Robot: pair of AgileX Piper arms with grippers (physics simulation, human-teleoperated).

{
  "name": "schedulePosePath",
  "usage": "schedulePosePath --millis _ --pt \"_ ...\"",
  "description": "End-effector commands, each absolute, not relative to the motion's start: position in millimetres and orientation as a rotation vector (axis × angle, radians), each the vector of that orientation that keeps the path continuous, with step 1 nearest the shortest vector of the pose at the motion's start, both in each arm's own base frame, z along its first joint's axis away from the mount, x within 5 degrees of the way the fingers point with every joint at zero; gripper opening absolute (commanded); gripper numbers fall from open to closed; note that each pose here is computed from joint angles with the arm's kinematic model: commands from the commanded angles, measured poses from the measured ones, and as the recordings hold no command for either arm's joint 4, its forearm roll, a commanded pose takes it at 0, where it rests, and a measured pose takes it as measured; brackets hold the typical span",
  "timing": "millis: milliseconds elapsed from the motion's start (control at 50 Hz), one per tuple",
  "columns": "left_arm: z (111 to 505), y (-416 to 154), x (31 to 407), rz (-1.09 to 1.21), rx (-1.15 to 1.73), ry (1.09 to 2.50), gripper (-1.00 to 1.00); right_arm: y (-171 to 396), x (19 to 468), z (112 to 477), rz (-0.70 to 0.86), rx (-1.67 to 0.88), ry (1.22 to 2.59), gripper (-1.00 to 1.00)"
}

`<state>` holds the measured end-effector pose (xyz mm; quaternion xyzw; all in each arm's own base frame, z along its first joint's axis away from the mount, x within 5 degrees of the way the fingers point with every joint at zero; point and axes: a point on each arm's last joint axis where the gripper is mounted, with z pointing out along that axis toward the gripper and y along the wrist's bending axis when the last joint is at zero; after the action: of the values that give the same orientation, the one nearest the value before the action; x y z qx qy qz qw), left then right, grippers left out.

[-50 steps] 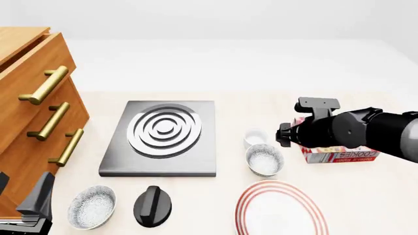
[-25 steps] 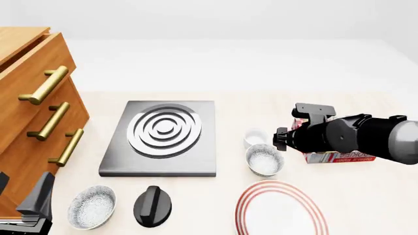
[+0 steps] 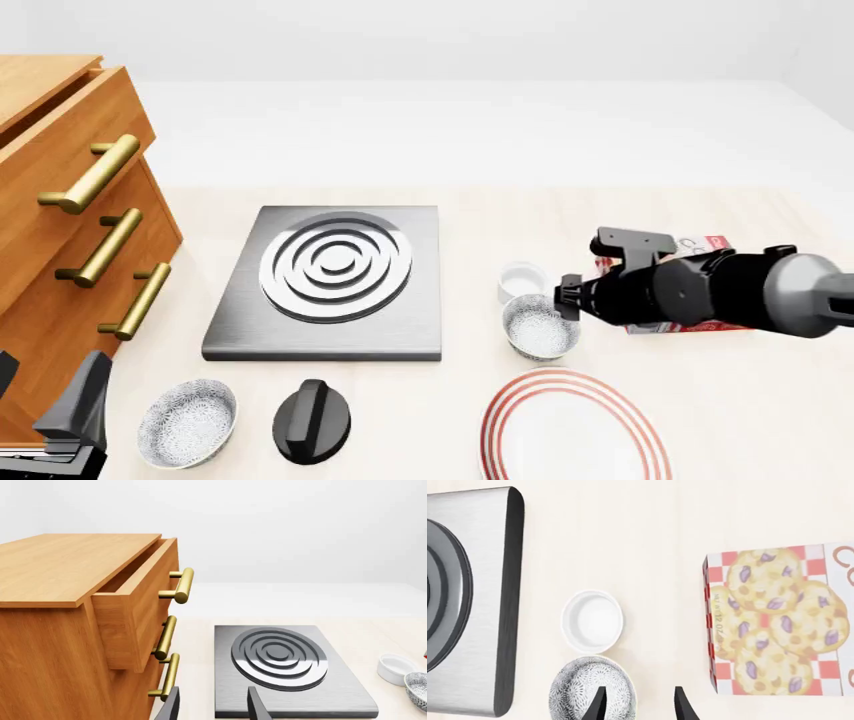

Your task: Pick the akita bowl between the plate and the ramekin and place it on the plate.

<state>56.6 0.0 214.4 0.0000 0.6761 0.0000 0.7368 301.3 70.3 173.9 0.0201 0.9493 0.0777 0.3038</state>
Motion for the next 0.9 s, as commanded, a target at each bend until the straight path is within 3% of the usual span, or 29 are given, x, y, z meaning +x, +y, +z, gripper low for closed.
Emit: schedulePosePath --millis 20,900 --pt "214 0 57 0.0 0.0 1.485 1.0 72 303 167 0.21 0.056 2.521 1.0" --pt "214 0 57 0.0 0.0 1.485 1.0 78 299 150 0.223 0.068 2.544 1.0"
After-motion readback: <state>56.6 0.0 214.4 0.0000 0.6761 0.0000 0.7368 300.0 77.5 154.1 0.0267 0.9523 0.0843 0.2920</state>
